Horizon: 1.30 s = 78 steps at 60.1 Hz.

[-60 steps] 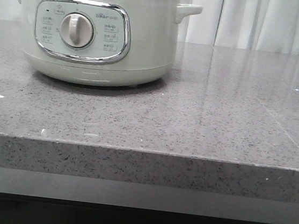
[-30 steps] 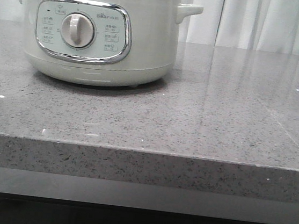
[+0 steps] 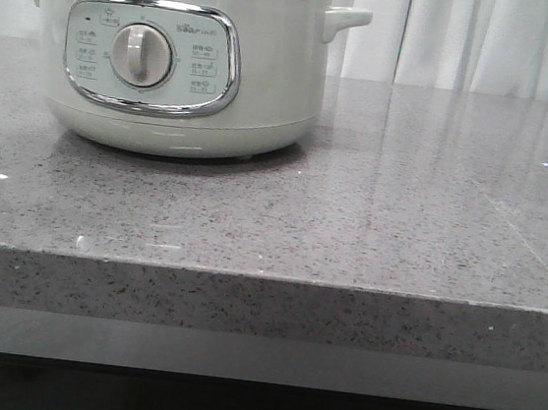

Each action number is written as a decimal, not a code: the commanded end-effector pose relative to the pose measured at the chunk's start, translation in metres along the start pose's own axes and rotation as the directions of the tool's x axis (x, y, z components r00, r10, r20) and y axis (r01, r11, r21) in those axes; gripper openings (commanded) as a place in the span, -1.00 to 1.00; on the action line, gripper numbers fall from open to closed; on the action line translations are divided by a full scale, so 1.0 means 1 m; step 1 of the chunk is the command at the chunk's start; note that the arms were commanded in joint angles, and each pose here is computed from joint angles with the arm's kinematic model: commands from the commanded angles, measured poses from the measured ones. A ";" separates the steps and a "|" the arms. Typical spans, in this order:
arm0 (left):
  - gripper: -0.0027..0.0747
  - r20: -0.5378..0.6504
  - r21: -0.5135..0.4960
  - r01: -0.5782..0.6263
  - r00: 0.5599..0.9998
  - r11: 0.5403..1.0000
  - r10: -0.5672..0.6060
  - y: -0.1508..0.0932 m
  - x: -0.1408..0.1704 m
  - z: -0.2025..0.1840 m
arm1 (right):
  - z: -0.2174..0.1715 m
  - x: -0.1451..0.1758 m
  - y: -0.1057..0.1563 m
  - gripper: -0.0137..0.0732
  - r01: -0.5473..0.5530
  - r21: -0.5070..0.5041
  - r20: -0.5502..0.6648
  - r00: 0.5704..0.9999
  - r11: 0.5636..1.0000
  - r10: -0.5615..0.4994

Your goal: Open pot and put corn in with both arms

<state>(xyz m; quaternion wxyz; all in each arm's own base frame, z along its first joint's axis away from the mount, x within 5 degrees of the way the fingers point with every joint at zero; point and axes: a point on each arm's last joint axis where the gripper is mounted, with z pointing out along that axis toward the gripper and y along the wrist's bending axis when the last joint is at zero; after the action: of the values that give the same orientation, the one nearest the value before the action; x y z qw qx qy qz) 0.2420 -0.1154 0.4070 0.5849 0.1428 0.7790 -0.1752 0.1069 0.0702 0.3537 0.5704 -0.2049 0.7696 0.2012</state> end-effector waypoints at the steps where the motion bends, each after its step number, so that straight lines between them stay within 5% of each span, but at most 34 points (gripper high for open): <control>1: -0.36 0.220 0.014 0.012 0.975 1.000 -0.015 -0.004 -0.039 0.005 | -0.005 -0.015 0.000 0.68 0.006 0.009 0.102 0.995 1.000 -0.007; 36: -0.36 0.187 0.003 0.003 0.982 1.000 -0.003 -0.002 -0.049 0.102 | -0.005 -0.015 0.000 0.68 0.006 0.009 0.102 0.995 1.000 -0.007; 78: -0.36 0.119 0.014 -0.038 0.992 0.999 0.036 -0.009 -0.031 0.125 | -0.005 -0.015 0.000 0.68 0.006 0.009 0.102 0.995 1.000 -0.007</control>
<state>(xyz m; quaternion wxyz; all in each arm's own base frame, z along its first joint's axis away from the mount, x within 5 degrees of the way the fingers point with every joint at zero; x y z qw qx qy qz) 0.3665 -0.1770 0.3599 0.5598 0.1545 0.7983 -0.1595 0.1069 0.0701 0.3541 0.5708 -0.2048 0.7692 0.2013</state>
